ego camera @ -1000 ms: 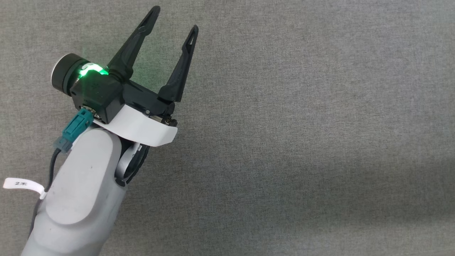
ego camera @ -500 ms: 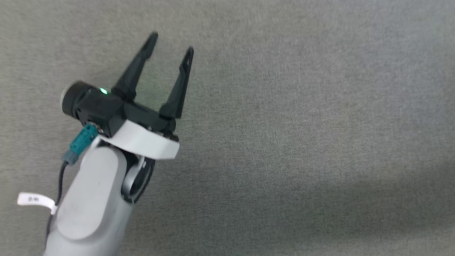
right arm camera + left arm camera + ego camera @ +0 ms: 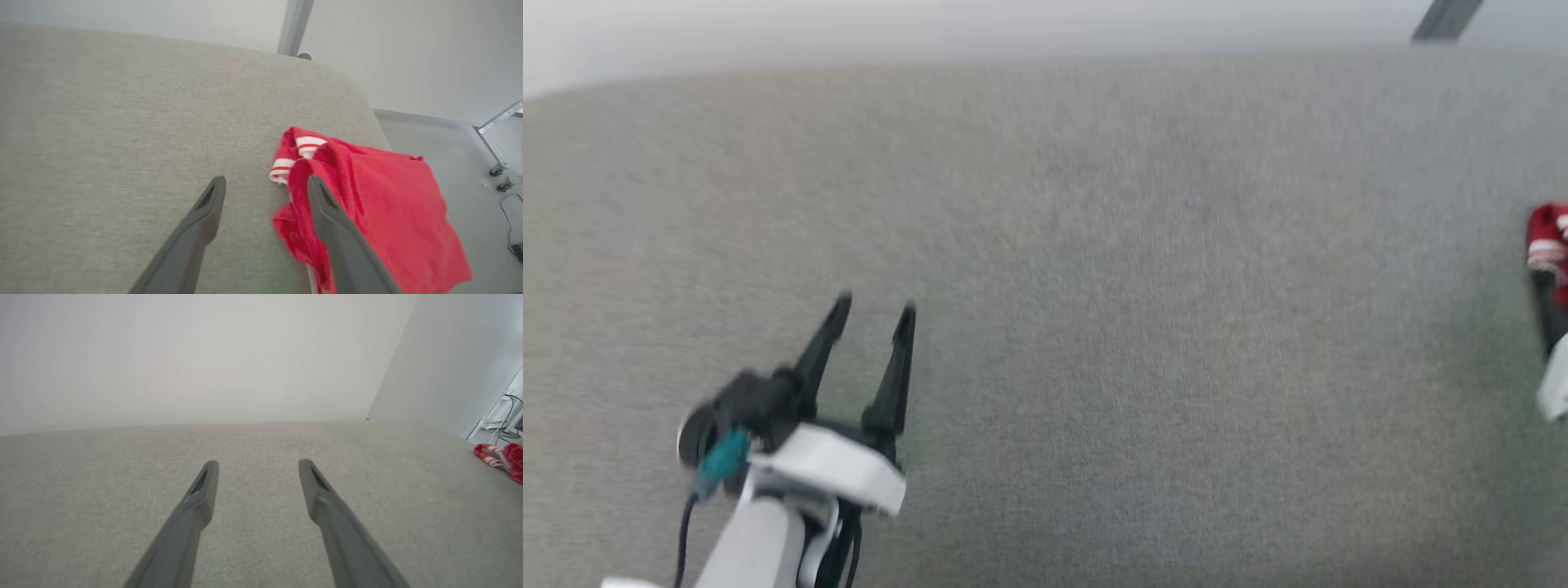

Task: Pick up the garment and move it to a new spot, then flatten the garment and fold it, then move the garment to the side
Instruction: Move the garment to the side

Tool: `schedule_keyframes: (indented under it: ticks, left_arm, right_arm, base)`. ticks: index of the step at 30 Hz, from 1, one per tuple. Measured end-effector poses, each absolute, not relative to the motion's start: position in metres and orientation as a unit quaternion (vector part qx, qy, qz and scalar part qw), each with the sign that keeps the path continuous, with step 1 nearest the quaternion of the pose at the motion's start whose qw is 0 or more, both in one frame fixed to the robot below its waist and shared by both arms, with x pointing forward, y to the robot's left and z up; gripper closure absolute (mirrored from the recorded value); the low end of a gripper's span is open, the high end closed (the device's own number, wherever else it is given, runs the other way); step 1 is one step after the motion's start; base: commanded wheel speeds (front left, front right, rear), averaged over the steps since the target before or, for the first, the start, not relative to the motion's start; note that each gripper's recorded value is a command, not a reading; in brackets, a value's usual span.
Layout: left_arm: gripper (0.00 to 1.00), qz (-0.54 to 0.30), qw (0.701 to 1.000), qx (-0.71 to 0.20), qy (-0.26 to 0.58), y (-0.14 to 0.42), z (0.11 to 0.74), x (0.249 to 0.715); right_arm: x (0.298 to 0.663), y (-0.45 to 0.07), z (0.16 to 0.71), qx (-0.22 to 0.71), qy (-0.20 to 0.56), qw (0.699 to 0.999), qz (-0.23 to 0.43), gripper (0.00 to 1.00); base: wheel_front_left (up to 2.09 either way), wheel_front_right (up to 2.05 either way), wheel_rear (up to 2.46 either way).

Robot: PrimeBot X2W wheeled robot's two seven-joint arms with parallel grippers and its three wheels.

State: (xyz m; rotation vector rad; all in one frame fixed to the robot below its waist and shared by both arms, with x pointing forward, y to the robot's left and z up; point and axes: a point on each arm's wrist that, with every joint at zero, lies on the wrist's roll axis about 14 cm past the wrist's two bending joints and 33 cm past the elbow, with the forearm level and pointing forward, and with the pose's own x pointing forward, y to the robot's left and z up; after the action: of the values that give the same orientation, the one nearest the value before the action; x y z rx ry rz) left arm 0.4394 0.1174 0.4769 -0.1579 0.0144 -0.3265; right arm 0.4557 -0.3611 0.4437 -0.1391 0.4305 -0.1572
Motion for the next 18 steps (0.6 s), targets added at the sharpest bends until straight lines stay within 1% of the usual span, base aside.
schedule_keyframes:
  ticks: [5, 10, 14, 18]
  left_arm:
    - [0.0, -0.126, 0.989, -0.077, 0.024, 0.141, 0.471, 0.4]
    - [0.0, -0.095, 0.992, -0.083, 0.017, 0.161, 0.476, 0.371]
    - [0.0, -0.076, 0.994, -0.084, 0.004, 0.173, 0.483, 0.355]
    - [0.0, -0.059, 0.995, -0.085, 0.001, 0.184, 0.484, 0.344]
  right_arm:
    - [0.439, -0.315, 0.451, -0.044, 0.159, 0.986, -0.029, 0.0]
    - [0.422, -0.276, 0.462, -0.011, 0.112, 0.994, 0.007, 0.0]
    - [0.418, -0.241, 0.477, 0.015, 0.073, 0.996, 0.043, 0.0]
    - [0.409, -0.217, 0.482, 0.032, 0.056, 0.995, 0.071, 0.0]
  base:
    - [0.0, 0.0, 0.0]
    - [0.0, 0.0, 0.0]
    - [0.0, 0.0, 0.0]
    - [0.0, 0.0, 0.0]
